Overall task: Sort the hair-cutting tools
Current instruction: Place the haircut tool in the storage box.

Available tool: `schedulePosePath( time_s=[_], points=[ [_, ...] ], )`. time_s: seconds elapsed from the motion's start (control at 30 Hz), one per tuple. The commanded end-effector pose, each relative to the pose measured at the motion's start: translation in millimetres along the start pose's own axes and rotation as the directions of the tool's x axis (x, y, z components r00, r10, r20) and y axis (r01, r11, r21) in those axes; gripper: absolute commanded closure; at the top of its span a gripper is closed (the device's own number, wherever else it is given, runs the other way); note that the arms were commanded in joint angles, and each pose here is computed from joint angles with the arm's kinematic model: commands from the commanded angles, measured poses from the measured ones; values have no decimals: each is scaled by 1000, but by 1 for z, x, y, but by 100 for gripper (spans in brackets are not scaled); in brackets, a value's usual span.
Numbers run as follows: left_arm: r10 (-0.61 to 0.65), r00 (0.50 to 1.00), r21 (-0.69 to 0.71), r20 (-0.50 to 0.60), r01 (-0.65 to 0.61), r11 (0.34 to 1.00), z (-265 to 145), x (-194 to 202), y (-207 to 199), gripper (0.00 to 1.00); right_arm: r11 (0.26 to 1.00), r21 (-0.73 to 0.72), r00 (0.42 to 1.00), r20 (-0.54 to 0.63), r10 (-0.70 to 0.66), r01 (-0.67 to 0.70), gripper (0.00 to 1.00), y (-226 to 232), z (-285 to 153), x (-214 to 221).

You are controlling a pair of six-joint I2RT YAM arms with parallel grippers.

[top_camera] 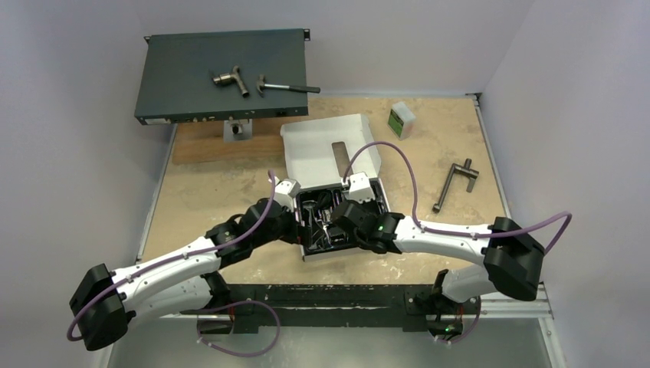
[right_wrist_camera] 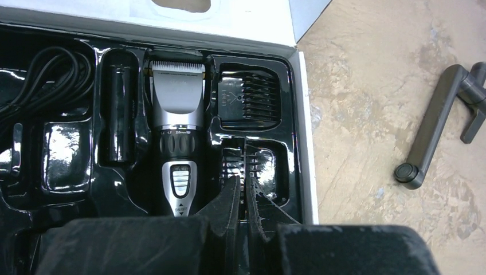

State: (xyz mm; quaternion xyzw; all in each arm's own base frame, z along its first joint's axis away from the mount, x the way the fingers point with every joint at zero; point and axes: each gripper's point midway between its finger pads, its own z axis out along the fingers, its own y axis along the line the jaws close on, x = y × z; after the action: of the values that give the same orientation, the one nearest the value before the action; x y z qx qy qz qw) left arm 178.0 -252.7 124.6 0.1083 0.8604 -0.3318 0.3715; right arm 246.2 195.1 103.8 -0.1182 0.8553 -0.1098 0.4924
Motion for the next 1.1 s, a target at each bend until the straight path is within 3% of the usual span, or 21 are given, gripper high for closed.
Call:
schedulePosePath(
  time_s=[0.0, 0.3, 0.6, 0.77, 1.07],
  points=[
    [-67, 998, -147, -14, 64, 987, -1, 6, 24, 0, 994, -39, 995, 8, 100, -100, 100, 2, -5, -18],
    [-87, 996, -359, -32, 70, 931, -1, 11, 59, 0, 986, -77, 989, 4, 146, -145, 100, 3, -9, -19],
    [-32, 988, -524, -149, -51, 850, 8, 17, 89, 9, 984, -97, 988, 29, 152, -148, 100, 1, -16, -34],
    [-81, 985, -581, -150, -22, 813, -1, 22, 112, 16, 988, -81, 990, 27, 136, -134, 100, 3, -13, -34],
    [-113, 982, -637, -154, -11, 771, -24, 22, 134, 17, 987, -90, 990, 26, 138, -135, 100, 13, -8, -37]
  ],
)
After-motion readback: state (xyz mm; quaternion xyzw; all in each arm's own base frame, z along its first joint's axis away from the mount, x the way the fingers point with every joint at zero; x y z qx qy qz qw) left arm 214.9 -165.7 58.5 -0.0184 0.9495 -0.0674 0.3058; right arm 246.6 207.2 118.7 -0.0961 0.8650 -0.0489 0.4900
